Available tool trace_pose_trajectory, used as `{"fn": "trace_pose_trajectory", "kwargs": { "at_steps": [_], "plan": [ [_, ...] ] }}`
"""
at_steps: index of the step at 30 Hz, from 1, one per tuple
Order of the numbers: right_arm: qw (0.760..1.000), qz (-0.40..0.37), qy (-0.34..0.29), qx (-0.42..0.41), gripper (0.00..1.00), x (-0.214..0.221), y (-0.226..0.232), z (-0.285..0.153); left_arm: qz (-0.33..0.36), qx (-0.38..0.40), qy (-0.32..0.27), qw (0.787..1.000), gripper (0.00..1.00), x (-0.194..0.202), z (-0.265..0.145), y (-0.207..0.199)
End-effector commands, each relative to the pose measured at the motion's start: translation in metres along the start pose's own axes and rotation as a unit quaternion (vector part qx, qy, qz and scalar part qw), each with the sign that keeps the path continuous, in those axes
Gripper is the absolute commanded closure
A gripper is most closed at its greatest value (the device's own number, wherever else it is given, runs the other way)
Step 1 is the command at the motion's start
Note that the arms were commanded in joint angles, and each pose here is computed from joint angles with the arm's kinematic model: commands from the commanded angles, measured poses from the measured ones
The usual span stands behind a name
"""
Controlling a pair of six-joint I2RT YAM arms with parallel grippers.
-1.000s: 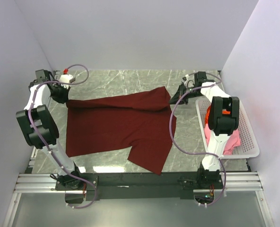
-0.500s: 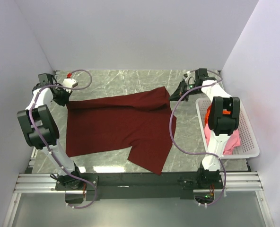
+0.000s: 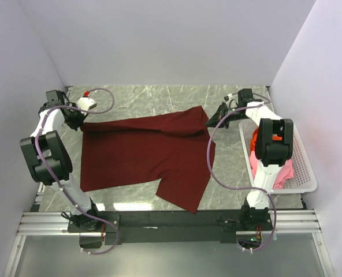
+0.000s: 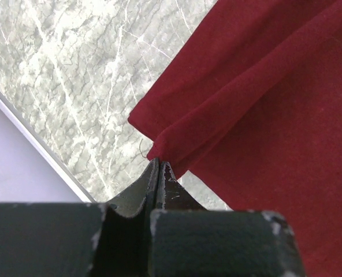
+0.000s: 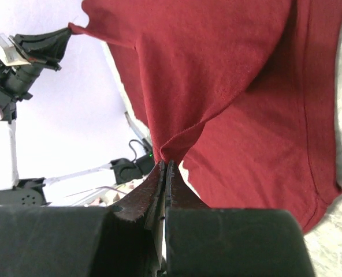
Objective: Fold and stack the t-shirts
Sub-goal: Fold the tshirt
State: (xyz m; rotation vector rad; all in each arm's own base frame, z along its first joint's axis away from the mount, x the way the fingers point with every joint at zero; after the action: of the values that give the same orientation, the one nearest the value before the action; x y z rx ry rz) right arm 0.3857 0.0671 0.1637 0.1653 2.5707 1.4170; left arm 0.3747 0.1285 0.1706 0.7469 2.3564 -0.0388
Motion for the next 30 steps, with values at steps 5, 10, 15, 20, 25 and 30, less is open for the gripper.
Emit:
{"fn": "trace_pose_trajectory", "kwargs": {
  "at_steps": [5,10,15,20,25,30],
  "plan": [
    [0.999,-0.006,-0.006,-0.035,1.0,0.012,0.024,-0.017,0.038,-0.016,-0.044,0.998,1.0,-0.022,-0.023,0.01],
    [0.998,0.006,-0.013,-0.061,1.0,0.011,0.032,-0.018,0.043,-0.019,-0.051,0.998,1.0,-0.024,-0.025,0.011],
    [0.998,0.015,0.005,-0.06,1.0,0.021,0.028,-0.017,0.053,-0.015,-0.044,0.998,1.0,-0.018,-0.022,0.008],
    [0.998,0.021,0.011,-0.051,1.0,0.032,0.019,-0.013,0.062,-0.011,-0.031,0.998,1.0,-0.008,-0.018,0.002],
    [0.998,0.017,0.01,-0.058,1.0,0.038,0.023,-0.012,0.059,-0.006,-0.027,0.998,1.0,-0.006,-0.016,0.001],
    [0.997,0.019,0.016,-0.072,1.0,0.041,0.031,-0.01,0.06,-0.006,-0.026,0.998,1.0,-0.004,-0.014,0.0]
  ]
}}
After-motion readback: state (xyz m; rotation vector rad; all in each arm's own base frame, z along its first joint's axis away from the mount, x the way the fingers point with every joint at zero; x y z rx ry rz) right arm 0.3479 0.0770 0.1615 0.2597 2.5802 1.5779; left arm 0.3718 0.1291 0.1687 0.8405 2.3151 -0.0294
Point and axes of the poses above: each gripper's point midway between its finger pads, its own z axis out along the fingers, its own y axis along the line the jaws close on, x = y × z, the point moved 9 cm from there along -z, back along the fingers, and after that the axes turned 10 degrees about -z, right-handed, at the moved point
